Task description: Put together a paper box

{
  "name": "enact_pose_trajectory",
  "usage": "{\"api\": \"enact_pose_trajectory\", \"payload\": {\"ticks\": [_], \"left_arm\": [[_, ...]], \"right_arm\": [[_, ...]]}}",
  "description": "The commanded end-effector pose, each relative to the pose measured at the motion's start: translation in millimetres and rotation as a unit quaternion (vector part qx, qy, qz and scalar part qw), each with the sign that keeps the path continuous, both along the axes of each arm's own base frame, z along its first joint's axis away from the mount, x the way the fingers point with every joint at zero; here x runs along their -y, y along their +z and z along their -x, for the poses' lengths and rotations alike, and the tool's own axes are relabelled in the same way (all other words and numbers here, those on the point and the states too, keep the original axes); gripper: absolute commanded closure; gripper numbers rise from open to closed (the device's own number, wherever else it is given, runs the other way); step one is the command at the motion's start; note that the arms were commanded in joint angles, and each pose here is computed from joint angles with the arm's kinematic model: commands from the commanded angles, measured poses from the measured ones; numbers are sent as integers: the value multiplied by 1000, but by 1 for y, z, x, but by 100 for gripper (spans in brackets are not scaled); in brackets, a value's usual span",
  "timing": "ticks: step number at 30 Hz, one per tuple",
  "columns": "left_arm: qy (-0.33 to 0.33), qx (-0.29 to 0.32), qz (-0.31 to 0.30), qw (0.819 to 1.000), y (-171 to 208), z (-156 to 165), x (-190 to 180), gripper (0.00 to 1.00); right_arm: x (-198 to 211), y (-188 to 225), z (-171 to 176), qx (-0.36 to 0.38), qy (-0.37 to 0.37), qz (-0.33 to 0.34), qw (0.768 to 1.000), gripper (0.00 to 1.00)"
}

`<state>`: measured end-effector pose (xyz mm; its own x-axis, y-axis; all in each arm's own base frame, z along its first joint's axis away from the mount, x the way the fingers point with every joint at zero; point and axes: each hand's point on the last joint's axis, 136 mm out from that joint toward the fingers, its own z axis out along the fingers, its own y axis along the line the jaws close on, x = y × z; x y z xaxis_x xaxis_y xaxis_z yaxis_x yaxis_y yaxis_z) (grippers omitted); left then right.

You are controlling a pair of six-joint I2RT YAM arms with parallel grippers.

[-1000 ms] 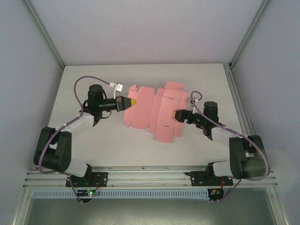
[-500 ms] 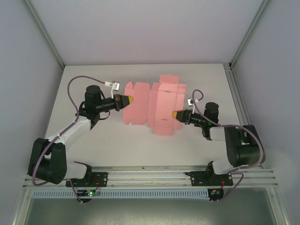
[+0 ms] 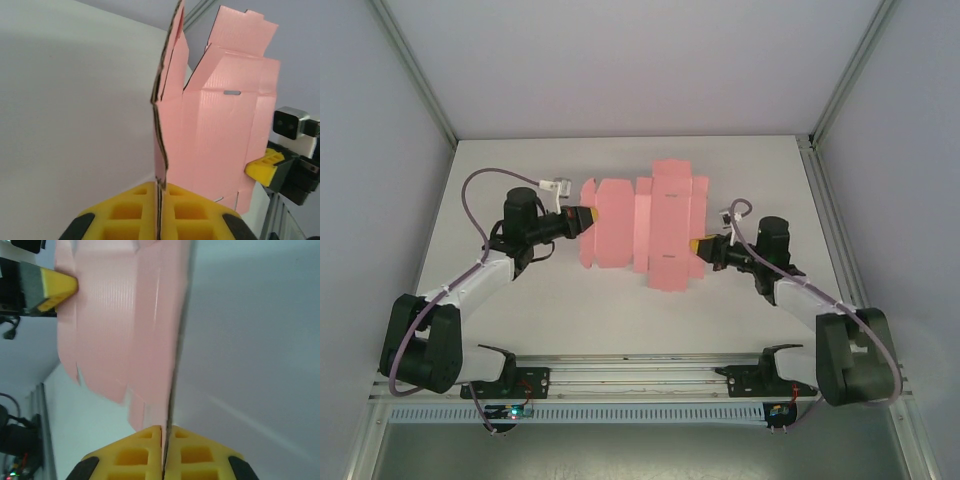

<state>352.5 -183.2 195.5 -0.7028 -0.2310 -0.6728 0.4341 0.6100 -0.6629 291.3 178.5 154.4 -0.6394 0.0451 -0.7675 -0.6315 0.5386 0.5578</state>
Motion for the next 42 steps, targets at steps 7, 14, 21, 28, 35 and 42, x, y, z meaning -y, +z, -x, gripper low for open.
{"api": "enact_pose_trajectory", "payload": {"ticks": [7, 14, 21, 28, 35, 42], "left_arm": [[216, -17, -198, 956, 9, -19, -87, 0], [280, -5, -210, 937, 33, -20, -109, 0], [279, -60, -228, 931, 6, -58, -103, 0], [205, -99, -202, 953, -25, -88, -74, 0], [57, -89, -152, 983, -40, -66, -27, 0], [-57, -73, -102, 990, -43, -37, 7, 0]], "right_arm": [[-15, -16, 5, 42, 120, 336, 933, 100], [-12, -14, -42, 66, 171, 513, 839, 91], [-55, -31, -57, 161, 284, 547, 771, 98], [-76, -20, -61, 195, 300, 495, 792, 97], [-77, -11, -62, 187, 290, 469, 813, 98], [-79, -3, -67, 162, 276, 432, 843, 100]]}}
